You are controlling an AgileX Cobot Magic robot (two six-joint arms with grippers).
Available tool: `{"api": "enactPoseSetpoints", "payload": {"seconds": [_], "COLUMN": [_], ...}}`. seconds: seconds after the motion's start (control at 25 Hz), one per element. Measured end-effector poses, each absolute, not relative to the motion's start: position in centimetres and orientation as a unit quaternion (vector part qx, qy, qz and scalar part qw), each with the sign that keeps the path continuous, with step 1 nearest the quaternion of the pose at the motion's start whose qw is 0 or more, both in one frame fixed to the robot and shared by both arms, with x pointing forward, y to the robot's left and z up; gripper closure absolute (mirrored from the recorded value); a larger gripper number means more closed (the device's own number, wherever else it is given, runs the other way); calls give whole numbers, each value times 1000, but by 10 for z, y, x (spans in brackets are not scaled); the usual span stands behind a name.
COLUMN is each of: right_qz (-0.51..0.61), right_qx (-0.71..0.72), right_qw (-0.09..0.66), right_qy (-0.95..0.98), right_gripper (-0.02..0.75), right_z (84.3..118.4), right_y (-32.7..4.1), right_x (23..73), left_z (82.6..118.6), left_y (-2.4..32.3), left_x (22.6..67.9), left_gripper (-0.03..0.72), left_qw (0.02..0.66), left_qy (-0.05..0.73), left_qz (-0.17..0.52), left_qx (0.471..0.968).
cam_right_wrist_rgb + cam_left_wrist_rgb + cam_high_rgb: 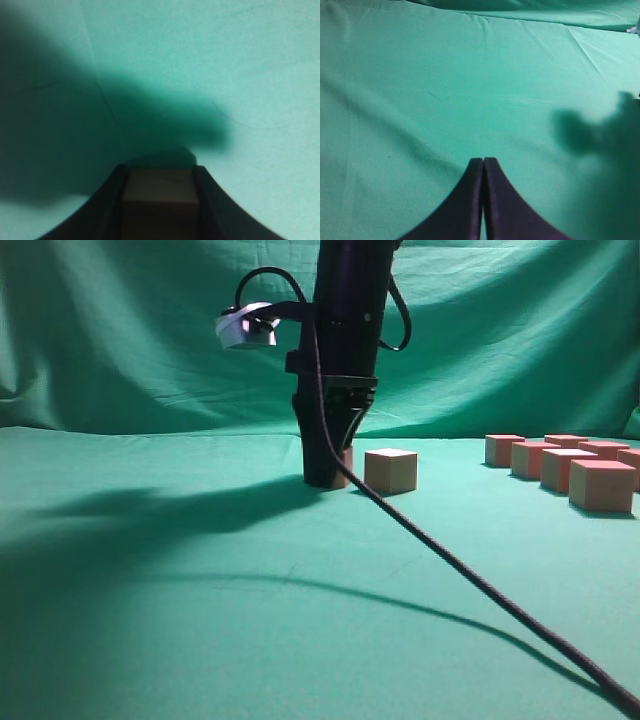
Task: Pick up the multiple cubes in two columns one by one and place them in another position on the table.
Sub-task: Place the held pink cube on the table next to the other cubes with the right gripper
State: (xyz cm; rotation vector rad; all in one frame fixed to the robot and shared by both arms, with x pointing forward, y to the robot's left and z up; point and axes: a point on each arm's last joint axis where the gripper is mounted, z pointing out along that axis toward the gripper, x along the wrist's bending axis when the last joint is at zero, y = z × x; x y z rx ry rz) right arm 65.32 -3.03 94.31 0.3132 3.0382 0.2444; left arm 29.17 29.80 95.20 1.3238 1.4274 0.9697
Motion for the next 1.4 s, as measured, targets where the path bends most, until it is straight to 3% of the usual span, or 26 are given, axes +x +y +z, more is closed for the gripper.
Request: {"api": "enactPoseSetpoints", "payload": {"seconds": [0.6, 0.84, 0.92, 1.0, 1.04, 1.2, 1.24, 1.32, 1.4], "right_qz": [73, 74, 75, 78, 82, 105, 111, 129, 146], "right_qx": [102, 137, 149, 162, 170, 207, 219, 246, 301], "right_qw": [43, 42, 42, 44, 47, 66, 70, 82, 93], "right_qy": [991, 987, 985, 983, 981, 971, 967, 957, 938], "right_gripper": [476, 131, 78, 96, 52, 65, 118, 120, 186], "right_z": [943, 943, 944, 949, 956, 996, 1006, 1031, 1053], "right_y": [-32, -32, -33, -34, -34, -39, -40, -44, -49], "right_x": [654, 655, 655, 654, 654, 646, 644, 638, 633], "left_z": [952, 952, 952, 952, 952, 952, 952, 952, 952], "left_y": [298, 298, 298, 298, 298, 298, 298, 298, 298], "left_x": [292, 292, 292, 292, 292, 292, 292, 292, 292], "left_gripper": [688, 688, 688, 688, 688, 688, 688, 688, 688], "left_qw": [465, 465, 465, 465, 465, 465, 465, 465, 465], "left_qy": [581, 581, 581, 581, 581, 581, 581, 581, 581], "left_qz": [395, 395, 395, 395, 395, 395, 395, 395, 395], "left_qx": [539, 539, 539, 539, 539, 539, 539, 539, 539]}}
